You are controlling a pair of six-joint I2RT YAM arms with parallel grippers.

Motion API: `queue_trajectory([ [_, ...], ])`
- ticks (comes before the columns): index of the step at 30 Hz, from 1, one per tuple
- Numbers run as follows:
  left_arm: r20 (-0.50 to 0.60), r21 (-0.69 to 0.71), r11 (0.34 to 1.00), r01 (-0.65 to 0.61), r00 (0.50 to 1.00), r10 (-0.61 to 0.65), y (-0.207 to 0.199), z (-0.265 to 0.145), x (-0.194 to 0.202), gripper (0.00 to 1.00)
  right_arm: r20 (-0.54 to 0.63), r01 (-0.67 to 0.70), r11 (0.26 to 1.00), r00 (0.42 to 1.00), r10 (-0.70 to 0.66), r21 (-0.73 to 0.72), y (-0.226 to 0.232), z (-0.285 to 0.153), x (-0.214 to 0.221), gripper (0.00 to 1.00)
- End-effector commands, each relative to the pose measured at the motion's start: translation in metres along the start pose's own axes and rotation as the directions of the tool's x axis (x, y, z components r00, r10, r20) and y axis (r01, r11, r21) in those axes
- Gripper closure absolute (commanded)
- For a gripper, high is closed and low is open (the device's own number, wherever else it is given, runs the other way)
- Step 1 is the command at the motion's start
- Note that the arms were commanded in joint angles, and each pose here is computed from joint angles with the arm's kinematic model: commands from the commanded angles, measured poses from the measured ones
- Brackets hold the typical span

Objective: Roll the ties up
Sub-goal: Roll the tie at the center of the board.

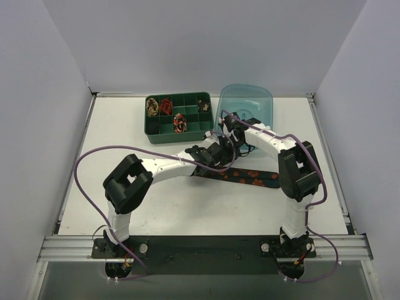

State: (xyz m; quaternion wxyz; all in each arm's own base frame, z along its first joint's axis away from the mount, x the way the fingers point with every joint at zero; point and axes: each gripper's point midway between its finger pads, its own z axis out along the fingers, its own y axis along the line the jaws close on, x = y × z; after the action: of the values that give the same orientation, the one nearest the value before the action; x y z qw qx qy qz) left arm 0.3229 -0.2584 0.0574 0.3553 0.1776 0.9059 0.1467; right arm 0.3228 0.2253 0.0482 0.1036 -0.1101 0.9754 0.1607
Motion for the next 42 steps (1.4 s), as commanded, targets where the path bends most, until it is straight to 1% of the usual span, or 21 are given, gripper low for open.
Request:
queue_trajectory([
  [1,-0.006,0.029,0.997,-0.068,0.998,0.068,-0.017,-0.003,-0.003,0.86,0.001,-0.019,0.999,1.0,0.019,0.033,-0.007,-0.013,0.004,1.0],
  [3,-0.007,0.063,0.995,-0.079,0.997,0.08,-0.026,-0.005,-0.002,0.85,-0.003,-0.021,0.999,1.0,0.021,0.031,-0.007,-0.013,0.005,1.0],
  [6,-0.003,0.105,0.992,-0.074,0.997,0.075,-0.035,-0.006,-0.001,0.8,-0.009,-0.021,0.999,1.0,0.021,0.031,-0.007,-0.011,0.006,1.0],
  [7,-0.002,0.131,0.989,-0.064,0.998,0.064,-0.04,-0.007,-0.001,0.76,-0.009,-0.021,0.999,1.0,0.021,0.031,-0.007,-0.011,0.006,1.0],
  [10,-0.005,0.188,0.981,-0.049,0.999,0.05,-0.051,-0.008,0.001,0.71,-0.013,-0.02,0.999,1.0,0.021,0.032,-0.008,-0.009,0.007,1.0],
  [11,-0.004,0.199,0.979,-0.04,0.999,0.042,-0.052,-0.008,0.001,0.58,-0.015,-0.022,0.999,1.0,0.022,0.03,-0.008,-0.008,0.007,1.0],
  [14,-0.006,0.25,0.968,-0.009,1.0,0.011,-0.062,-0.011,-0.001,0.43,-0.018,-0.02,0.999,1.0,0.02,0.031,-0.008,-0.007,0.007,1.0],
  [17,-0.009,0.307,0.951,0.03,1.0,-0.028,-0.072,-0.015,-0.004,0.41,-0.021,-0.017,0.999,1.0,0.018,0.033,-0.009,-0.007,0.008,1.0],
  [20,-0.018,0.364,0.926,0.098,0.995,-0.098,-0.077,-0.017,-0.008,0.39,-0.024,-0.019,0.999,1.0,0.02,0.037,-0.01,-0.006,0.009,1.0],
  [21,-0.012,0.411,0.901,0.135,0.99,-0.142,-0.082,-0.023,-0.016,0.39,-0.023,-0.018,0.999,1.0,0.018,0.037,-0.01,-0.007,0.009,1.0],
  [23,-0.035,0.44,0.882,0.167,0.985,-0.169,-0.083,-0.02,-0.01,0.38,-0.026,-0.017,0.999,1.0,0.018,0.038,-0.01,-0.006,0.009,1.0],
  [24,-0.043,0.478,0.857,0.193,0.98,-0.196,-0.088,-0.024,-0.013,0.38,-0.026,-0.017,0.999,1.0,0.018,0.038,-0.01,-0.006,0.009,1.0],
  [25,-0.06,0.485,0.849,0.208,0.977,-0.205,-0.088,-0.022,-0.008,0.38,-0.027,-0.015,0.999,1.0,0.016,0.036,-0.009,-0.005,0.009,1.0],
  [27,-0.069,0.509,0.826,0.242,0.968,-0.241,-0.086,-0.023,-0.011,0.38,-0.025,-0.013,0.999,1.0,0.014,0.031,-0.008,-0.005,0.008,1.0],
  [29,-0.079,0.515,0.818,0.257,0.964,-0.253,-0.083,-0.021,-0.008,0.38,-0.022,-0.008,1.0,1.0,0.008,0.019,-0.005,-0.007,0.008,1.0],
  [32,-0.067,0.529,0.799,0.285,0.953,-0.295,-0.073,-0.026,-0.016,0.38,-0.016,0.007,1.0,1.0,-0.007,-0.003,0.002,-0.011,0.007,1.0],
  [35,-0.041,0.559,0.767,0.316,0.934,-0.355,-0.061,-0.039,-0.032,0.37,0.0,0.029,0.999,1.0,-0.029,-0.032,0.013,-0.016,0.003,1.0],
  [39,-0.017,0.589,0.719,0.369,0.895,-0.445,-0.031,-0.052,-0.05,0.36,0.024,0.084,0.994,0.996,-0.082,-0.077,0.038,-0.026,0.002,1.0],
  [40,-0.019,0.591,0.712,0.379,0.889,-0.458,-0.025,-0.052,-0.05,0.35,0.028,0.096,0.992,0.995,-0.094,-0.087,0.043,-0.028,0.001,1.0],
  [41,-0.032,0.607,0.692,0.392,0.881,-0.471,-0.023,-0.055,-0.052,0.35,0.032,0.111,0.989,0.994,-0.109,-0.095,0.049,-0.028,0.001,1.0],
  [42,-0.036,0.603,0.68,0.416,0.866,-0.498,-0.01,-0.052,-0.051,0.34,0.038,0.131,0.986,0.991,-0.127,-0.105,0.058,-0.029,0.001,1.0],
])
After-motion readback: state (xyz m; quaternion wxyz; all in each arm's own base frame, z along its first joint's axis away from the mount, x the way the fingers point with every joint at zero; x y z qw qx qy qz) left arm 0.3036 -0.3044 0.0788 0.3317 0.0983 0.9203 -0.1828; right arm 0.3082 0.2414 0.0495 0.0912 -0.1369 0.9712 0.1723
